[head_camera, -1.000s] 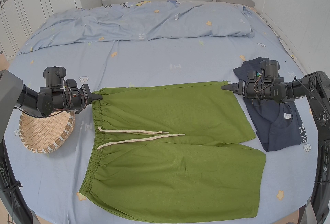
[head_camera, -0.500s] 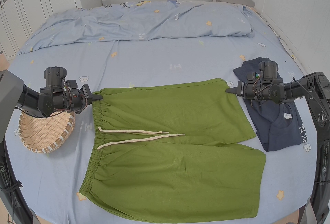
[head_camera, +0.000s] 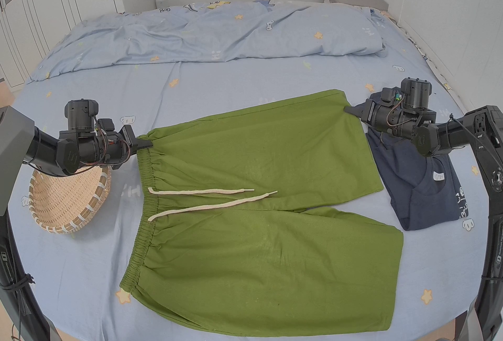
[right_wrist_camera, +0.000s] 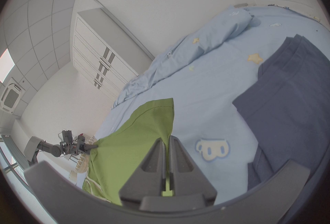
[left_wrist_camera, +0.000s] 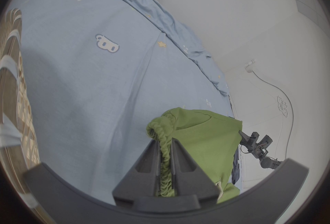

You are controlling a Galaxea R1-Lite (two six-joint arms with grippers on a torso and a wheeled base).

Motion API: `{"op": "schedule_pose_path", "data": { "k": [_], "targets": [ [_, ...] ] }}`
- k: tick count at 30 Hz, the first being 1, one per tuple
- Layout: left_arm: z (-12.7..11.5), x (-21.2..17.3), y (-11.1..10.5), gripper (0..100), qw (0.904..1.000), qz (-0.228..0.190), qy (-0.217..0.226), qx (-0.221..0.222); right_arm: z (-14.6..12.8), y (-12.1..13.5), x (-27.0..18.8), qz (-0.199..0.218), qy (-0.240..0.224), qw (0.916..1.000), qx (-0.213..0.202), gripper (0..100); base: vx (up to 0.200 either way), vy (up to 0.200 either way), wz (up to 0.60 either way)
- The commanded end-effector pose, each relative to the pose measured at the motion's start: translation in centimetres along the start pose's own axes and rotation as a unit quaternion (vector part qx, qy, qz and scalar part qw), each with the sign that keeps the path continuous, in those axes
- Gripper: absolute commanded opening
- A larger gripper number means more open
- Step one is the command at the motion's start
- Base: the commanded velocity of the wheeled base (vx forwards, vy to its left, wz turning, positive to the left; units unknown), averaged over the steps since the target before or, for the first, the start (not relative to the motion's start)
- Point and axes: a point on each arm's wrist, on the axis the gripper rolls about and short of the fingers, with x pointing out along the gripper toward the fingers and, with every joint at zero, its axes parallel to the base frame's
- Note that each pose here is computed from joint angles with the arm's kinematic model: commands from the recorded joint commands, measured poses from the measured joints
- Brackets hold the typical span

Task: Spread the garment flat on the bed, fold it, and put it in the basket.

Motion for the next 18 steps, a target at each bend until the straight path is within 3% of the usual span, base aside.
{"op": "schedule_pose_path", "data": {
  "k": [1,10,11,13,14,18],
  "targets": [
    [0.31,-0.08,0.10,0,1.0000,0.004,-0.007,0.001,-0.06,0.51,-0.07,-0.005,-0.010,0.9999,0.002,0,0.000,0.000,0.00],
    [0.44,-0.12,0.09,0,1.0000,0.004,-0.009,0.001,-0.17,0.85,-0.11,-0.003,-0.016,0.9999,-0.002,0,0.000,0.000,0.00],
    [0.24,0.20,0.34,0,1.0000,0.005,-0.005,-0.001,-0.24,0.68,-0.05,-0.004,-0.015,0.9999,-0.001,100,0.000,0.000,0.00],
    [0.28,0.39,0.36,0,1.0000,0.004,-0.005,0.000,-0.28,0.62,0.02,-0.004,-0.015,0.9999,0.000,100,0.000,0.000,0.00],
    [0.31,0.51,0.43,100,1.0000,0.004,-0.005,0.000,-0.29,0.62,0.02,-0.005,-0.014,0.9999,0.000,100,0.000,0.000,0.00],
    [0.23,0.60,0.27,100,1.0000,0.003,-0.004,0.001,-0.29,0.62,0.02,-0.005,-0.014,0.9999,0.000,100,0.000,0.000,0.00]
  ]
}}
